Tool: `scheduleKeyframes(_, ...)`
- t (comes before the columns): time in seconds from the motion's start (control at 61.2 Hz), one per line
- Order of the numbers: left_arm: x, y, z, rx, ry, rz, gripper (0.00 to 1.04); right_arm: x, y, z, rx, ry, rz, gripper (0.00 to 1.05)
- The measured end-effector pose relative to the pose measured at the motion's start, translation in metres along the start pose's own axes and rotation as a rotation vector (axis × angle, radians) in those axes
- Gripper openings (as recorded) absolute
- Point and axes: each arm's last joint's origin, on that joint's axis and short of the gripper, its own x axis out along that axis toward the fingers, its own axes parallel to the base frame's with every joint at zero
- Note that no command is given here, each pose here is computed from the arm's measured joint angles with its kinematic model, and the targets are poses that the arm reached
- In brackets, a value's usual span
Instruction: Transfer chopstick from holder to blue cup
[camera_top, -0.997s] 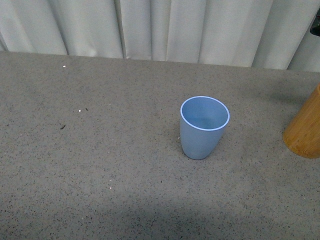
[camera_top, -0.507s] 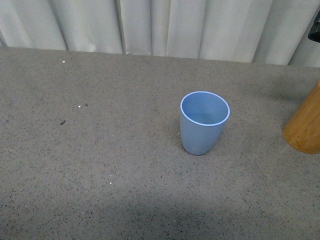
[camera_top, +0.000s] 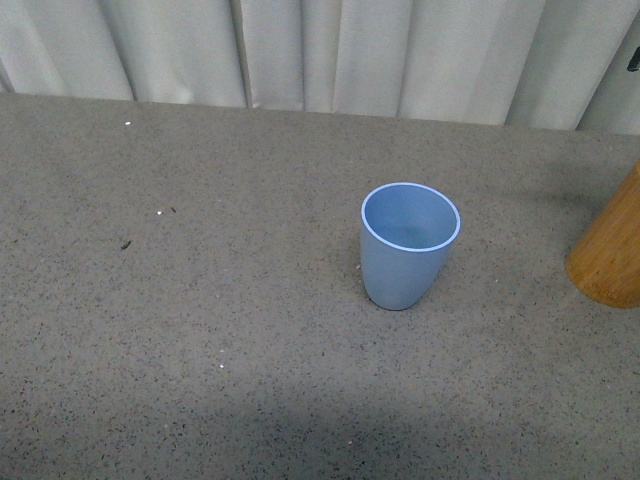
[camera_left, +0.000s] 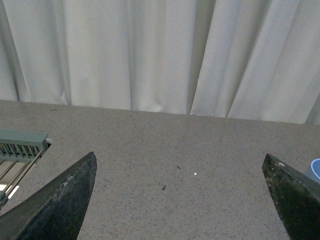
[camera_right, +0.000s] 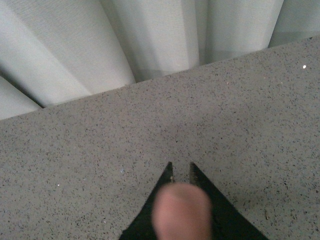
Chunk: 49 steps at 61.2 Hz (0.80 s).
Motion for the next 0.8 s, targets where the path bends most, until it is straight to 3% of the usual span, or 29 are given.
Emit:
scheduleKeyframes(0.065, 0.0, 0.0, 0.0, 0.0, 0.0, 0.0, 0.98, 0.0, -0.001, -0.002, -0.004, 0.004, -0.003, 0.01)
scheduleKeyframes(0.458, 0.0, 0.0, 0.0, 0.0, 0.0, 0.0, 0.98, -0.008, -0.008, 0.004, 0.004, -0.004, -0.024, 0.01)
scheduleKeyframes(0.605, 0.0, 0.0, 0.0, 0.0, 0.0, 0.0, 0.98, -0.018, -0.006, 0.017, -0.001, -0.038, -0.013, 0.01)
scheduleKeyframes(0.801, 0.0, 0.0, 0.0, 0.0, 0.0, 0.0, 0.98, -0.05, 0.006, 0.055, -0.037, -0.142, 0.053, 0.01)
